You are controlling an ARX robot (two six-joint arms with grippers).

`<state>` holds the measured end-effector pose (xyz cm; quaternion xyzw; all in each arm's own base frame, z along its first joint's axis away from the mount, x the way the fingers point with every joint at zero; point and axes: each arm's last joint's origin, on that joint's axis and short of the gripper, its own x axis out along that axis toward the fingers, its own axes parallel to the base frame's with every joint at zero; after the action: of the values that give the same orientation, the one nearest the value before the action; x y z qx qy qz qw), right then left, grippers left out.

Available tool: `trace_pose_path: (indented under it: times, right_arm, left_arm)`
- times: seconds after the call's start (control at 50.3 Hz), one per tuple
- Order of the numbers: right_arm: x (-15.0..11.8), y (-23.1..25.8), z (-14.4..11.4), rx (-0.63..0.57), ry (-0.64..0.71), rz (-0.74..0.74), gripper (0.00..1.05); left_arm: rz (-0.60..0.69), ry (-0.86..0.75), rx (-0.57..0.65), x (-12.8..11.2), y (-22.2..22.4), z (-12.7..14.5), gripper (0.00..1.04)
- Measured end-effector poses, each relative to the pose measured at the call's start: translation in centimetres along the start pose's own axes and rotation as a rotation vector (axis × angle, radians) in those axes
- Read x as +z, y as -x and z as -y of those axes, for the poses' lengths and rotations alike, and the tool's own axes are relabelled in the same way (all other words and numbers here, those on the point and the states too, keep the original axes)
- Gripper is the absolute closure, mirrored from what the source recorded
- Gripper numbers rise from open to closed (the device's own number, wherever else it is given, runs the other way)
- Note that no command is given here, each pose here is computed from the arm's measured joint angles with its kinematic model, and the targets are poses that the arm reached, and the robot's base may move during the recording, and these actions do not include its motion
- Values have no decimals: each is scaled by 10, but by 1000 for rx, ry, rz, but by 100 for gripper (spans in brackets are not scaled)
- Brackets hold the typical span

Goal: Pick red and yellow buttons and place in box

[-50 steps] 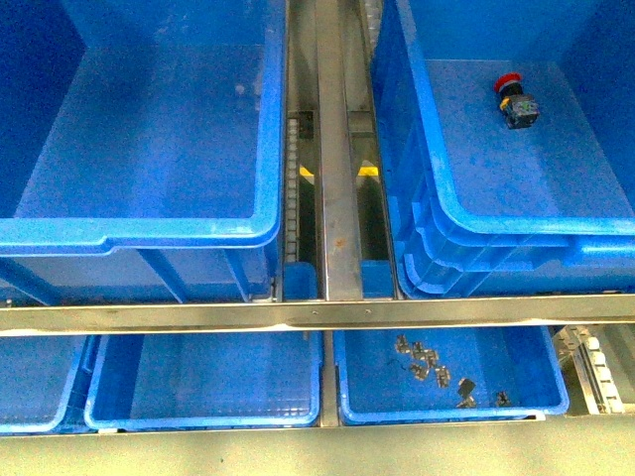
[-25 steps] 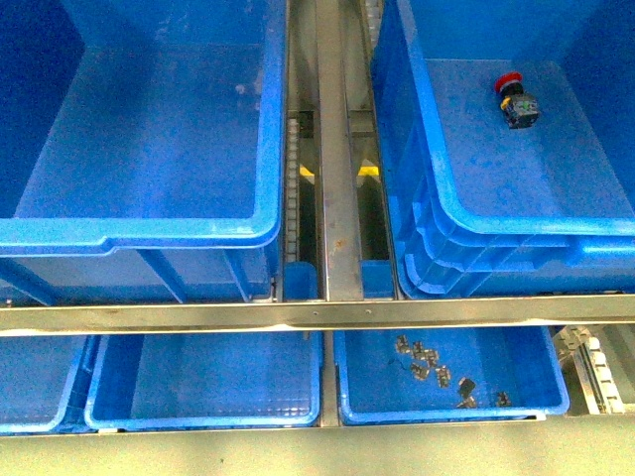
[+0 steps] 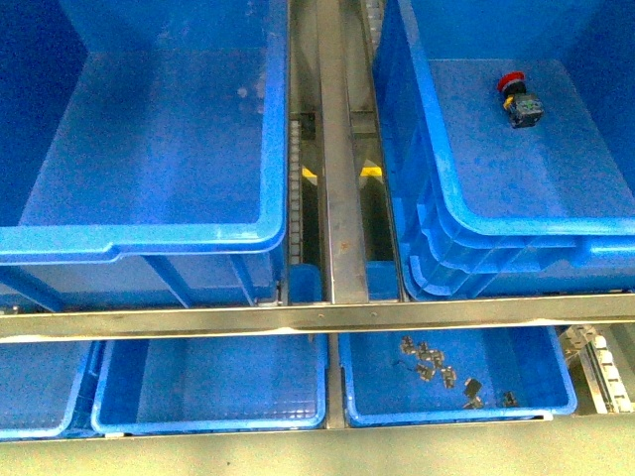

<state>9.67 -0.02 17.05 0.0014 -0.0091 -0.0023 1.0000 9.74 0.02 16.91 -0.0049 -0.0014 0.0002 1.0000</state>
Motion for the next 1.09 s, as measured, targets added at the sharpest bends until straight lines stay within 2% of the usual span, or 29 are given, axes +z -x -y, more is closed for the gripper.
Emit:
trace_pose_path:
  times: [0.06,0.934,1.093]
  right_arm:
    - [0,0,0,-3,0,0,5]
    - [0,0,0,3,0,-2,6]
    - [0,0,0,4,0,-2,6]
  left_arm:
    - [0,0,-4,0,0,0,102]
    - [3,-1,2,0,0,0,102]
    - [3,-2,1,0,0,0,79]
